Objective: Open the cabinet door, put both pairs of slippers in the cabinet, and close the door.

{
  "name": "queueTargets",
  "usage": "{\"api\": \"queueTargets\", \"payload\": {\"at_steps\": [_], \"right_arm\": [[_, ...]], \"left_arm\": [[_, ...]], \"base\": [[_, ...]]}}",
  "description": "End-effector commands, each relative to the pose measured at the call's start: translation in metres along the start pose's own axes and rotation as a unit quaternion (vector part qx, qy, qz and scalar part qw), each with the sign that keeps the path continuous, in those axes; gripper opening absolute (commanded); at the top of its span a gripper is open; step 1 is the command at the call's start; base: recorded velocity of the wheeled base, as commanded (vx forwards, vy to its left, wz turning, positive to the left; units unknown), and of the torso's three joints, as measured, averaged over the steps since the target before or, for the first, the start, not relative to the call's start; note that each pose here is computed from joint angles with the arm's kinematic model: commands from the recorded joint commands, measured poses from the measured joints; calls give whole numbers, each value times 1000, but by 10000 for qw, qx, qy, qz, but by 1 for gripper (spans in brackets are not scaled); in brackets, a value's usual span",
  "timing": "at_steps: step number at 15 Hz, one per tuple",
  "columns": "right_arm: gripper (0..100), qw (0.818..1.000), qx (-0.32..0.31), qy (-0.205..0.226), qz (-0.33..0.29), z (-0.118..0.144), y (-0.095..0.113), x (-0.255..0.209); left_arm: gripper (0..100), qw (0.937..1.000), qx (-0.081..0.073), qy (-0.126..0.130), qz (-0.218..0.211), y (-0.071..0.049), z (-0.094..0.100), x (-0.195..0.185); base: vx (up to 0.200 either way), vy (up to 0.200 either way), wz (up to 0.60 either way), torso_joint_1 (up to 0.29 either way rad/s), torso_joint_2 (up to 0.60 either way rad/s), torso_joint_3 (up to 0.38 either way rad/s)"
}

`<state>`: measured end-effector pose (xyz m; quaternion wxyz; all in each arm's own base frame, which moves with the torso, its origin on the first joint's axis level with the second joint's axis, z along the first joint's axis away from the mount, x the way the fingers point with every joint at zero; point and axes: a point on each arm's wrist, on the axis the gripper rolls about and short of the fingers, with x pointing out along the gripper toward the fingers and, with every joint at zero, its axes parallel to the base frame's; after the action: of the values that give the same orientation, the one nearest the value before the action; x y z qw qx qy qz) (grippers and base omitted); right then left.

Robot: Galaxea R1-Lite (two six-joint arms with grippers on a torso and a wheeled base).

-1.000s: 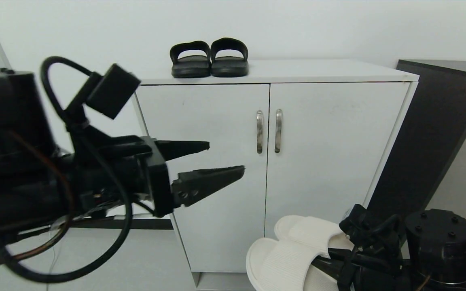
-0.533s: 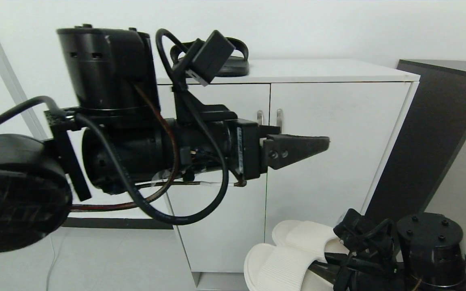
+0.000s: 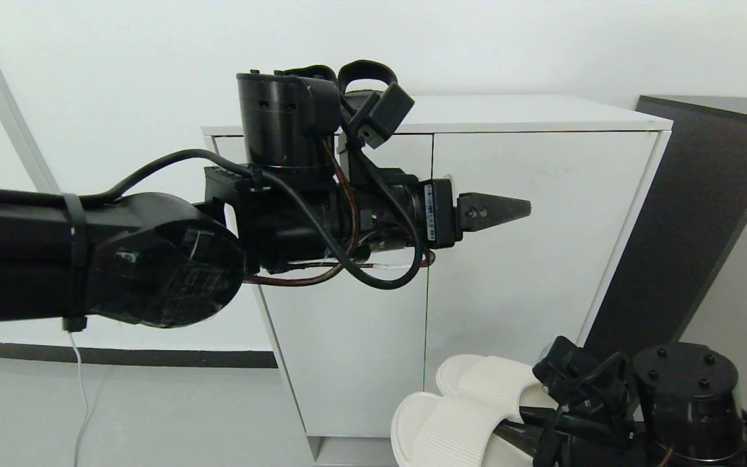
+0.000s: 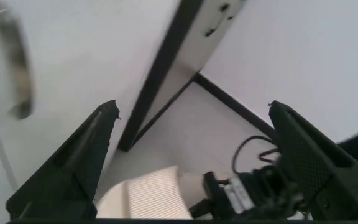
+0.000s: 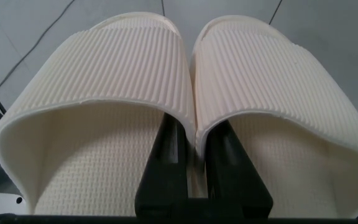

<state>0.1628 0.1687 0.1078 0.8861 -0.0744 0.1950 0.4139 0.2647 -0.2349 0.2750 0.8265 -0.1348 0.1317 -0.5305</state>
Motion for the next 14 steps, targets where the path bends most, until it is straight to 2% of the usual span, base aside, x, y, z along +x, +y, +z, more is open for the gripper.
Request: {"api": "queueTargets", "payload": {"at_steps": [1,3,6,10,14], "right_arm": [[0,10000,-4,14,-11,0,0,1],[0,10000,6,6,-18,0,0,1],[0,10000,10,52,-25,-2,-1,3],[0,10000,12,36,-32,-1,-1,2],[0,10000,12,44,-32,-1,-1,3]], "left_arm": [[100,9994,-95,50,336,18,2,9],[100,9973,-97,-83,719,31,4,17],[100,9953,-136,-59,954,39,2,29],[100,9939,-157,-73,1094,46,9,32],[100,9931,-186,-36,1154,53,5,35]], "base": [[0,0,0,0,0,0],[0,0,0,0,0,0],[0,0,0,0,0,0],[0,0,0,0,0,0],[0,0,0,0,0,0]]}}
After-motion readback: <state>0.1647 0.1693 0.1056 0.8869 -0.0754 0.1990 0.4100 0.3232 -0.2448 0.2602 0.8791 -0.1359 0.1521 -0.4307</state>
